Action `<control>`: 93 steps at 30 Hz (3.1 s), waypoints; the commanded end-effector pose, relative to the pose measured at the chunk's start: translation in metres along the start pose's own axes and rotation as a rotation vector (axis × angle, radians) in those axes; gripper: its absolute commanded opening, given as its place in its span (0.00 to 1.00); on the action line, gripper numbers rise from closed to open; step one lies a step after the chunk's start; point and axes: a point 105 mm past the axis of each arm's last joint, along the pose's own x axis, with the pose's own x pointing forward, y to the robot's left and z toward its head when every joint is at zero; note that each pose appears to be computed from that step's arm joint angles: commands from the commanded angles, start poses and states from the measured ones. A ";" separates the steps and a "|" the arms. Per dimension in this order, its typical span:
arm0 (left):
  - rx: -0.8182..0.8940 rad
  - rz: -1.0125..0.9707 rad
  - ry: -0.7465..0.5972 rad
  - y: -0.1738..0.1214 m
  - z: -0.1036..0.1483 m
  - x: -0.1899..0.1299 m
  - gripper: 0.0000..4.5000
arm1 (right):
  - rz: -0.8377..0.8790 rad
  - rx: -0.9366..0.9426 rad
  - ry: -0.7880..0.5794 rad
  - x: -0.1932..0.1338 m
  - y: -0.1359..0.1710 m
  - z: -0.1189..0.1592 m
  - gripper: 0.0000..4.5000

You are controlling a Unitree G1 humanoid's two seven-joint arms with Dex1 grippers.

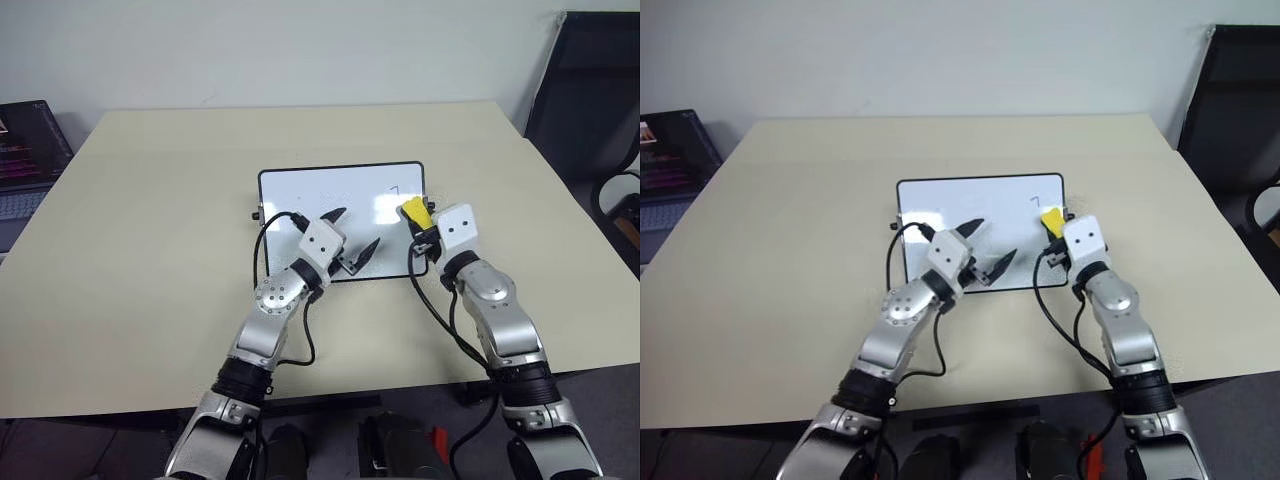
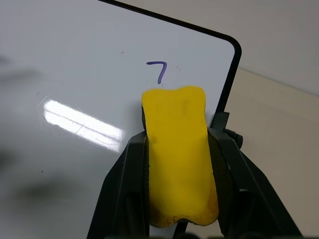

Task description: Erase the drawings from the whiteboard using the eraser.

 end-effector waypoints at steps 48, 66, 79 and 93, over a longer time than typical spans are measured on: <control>0.026 -0.040 -0.053 -0.009 0.011 0.001 1.00 | 0.013 -0.074 -0.043 0.018 0.002 0.018 0.27; 0.027 -0.011 -0.043 -0.003 0.010 -0.002 1.00 | -0.008 -0.080 0.074 0.035 -0.004 0.001 0.27; 0.028 -0.016 -0.037 -0.003 0.010 -0.005 1.00 | -0.004 -0.041 0.143 0.003 0.003 -0.016 0.27; 0.026 -0.013 -0.040 -0.002 0.010 -0.003 1.00 | 0.029 -0.043 0.029 0.030 0.009 0.012 0.27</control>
